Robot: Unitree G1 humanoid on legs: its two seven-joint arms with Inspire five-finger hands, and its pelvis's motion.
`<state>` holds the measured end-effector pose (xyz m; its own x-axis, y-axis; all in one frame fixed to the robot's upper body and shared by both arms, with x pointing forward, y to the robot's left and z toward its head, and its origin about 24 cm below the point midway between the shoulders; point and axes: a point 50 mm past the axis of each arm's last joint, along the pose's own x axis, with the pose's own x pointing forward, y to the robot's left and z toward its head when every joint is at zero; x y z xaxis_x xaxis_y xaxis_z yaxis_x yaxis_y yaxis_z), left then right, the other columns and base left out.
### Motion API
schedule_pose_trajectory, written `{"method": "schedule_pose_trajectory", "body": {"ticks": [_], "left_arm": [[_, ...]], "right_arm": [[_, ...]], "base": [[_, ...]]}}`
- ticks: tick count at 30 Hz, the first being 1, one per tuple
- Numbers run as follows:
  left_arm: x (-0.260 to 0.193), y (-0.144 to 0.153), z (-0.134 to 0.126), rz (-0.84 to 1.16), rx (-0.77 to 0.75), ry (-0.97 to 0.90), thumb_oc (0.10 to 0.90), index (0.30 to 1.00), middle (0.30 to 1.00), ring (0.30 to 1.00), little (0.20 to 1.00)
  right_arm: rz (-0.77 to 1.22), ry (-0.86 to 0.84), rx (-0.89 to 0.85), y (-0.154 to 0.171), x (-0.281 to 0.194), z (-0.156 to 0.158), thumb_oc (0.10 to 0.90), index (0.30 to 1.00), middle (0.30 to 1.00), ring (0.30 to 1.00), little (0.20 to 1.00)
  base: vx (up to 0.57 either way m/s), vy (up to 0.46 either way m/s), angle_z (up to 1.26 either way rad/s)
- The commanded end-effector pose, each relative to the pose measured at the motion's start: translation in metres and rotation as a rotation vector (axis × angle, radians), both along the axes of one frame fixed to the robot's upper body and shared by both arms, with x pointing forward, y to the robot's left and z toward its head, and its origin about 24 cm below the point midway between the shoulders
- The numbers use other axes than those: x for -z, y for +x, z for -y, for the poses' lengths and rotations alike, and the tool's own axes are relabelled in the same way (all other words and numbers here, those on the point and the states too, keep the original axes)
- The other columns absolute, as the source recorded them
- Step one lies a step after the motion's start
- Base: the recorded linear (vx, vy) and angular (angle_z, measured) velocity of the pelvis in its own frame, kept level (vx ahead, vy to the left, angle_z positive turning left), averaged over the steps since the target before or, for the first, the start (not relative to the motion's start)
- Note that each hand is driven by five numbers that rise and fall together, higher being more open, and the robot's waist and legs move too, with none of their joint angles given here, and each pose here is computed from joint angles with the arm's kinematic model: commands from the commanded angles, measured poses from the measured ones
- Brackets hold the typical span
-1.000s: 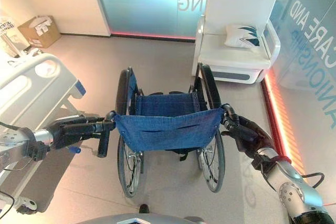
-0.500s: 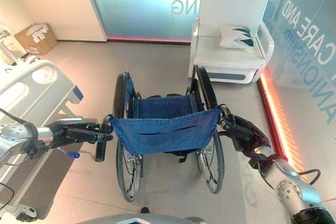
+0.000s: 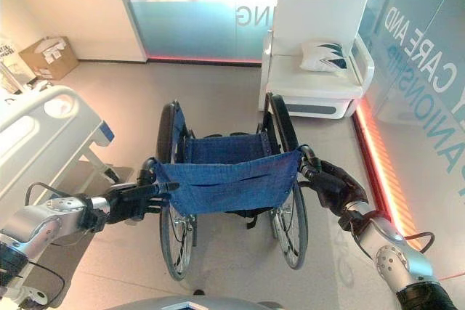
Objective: Push the wheelchair next to the bed
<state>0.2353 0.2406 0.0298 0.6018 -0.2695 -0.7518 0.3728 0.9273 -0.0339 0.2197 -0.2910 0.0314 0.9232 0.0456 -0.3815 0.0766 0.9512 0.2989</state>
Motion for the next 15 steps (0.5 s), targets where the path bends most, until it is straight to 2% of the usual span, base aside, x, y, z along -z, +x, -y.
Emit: {"method": "schedule_pose_trajectory", "body": {"ticks": [1, 5, 9, 10, 12, 15], "left_arm": [[0.026, 0.008, 0.046, -0.076, 0.0, -0.11, 0.8, 0.9, 0.9, 0.9, 0.9], [0.036, 0.016, 0.069, -0.015, -0.035, -0.145, 0.8, 0.9, 0.9, 0.9, 0.9], [0.027, 0.033, 0.084, 0.167, -0.019, -0.12, 0.8, 0.9, 0.9, 0.9, 0.9], [0.024, 0.036, 0.087, 0.204, -0.007, -0.116, 0.551, 0.526, 0.526, 0.526, 0.526], [0.022, 0.038, 0.092, 0.22, -0.009, -0.135, 0.4, 0.3, 0.3, 0.3, 0.3], [0.019, 0.037, 0.099, 0.219, 0.017, -0.196, 0.4, 0.3, 0.3, 0.3, 0.3]], "right_arm": [[0.235, 0.279, -0.325, 0.025, -0.02, -0.089, 0.4, 0.3, 0.3, 0.3, 0.3], [0.222, 0.293, -0.337, 0.025, -0.011, -0.1, 0.4, 0.3, 0.3, 0.3, 0.3], [0.213, 0.306, -0.35, 0.025, -0.008, -0.106, 0.4, 0.3, 0.3, 0.3, 0.3], [0.213, 0.306, -0.353, 0.025, -0.007, -0.107, 0.4, 0.3, 0.3, 0.3, 0.3], [0.213, 0.306, -0.361, 0.024, -0.005, -0.108, 0.4, 0.3, 0.3, 0.3, 0.3], [0.214, 0.307, -0.364, 0.022, -0.003, -0.107, 0.4, 0.3, 0.3, 0.3, 0.3]], "base": [[0.03, -0.019, 0.02], [0.01, -0.006, 0.01], [0.0, -0.003, -0.02], [0.0, -0.002, -0.05], [-0.01, 0.0, -0.08], [-0.01, 0.002, -0.12]]}}
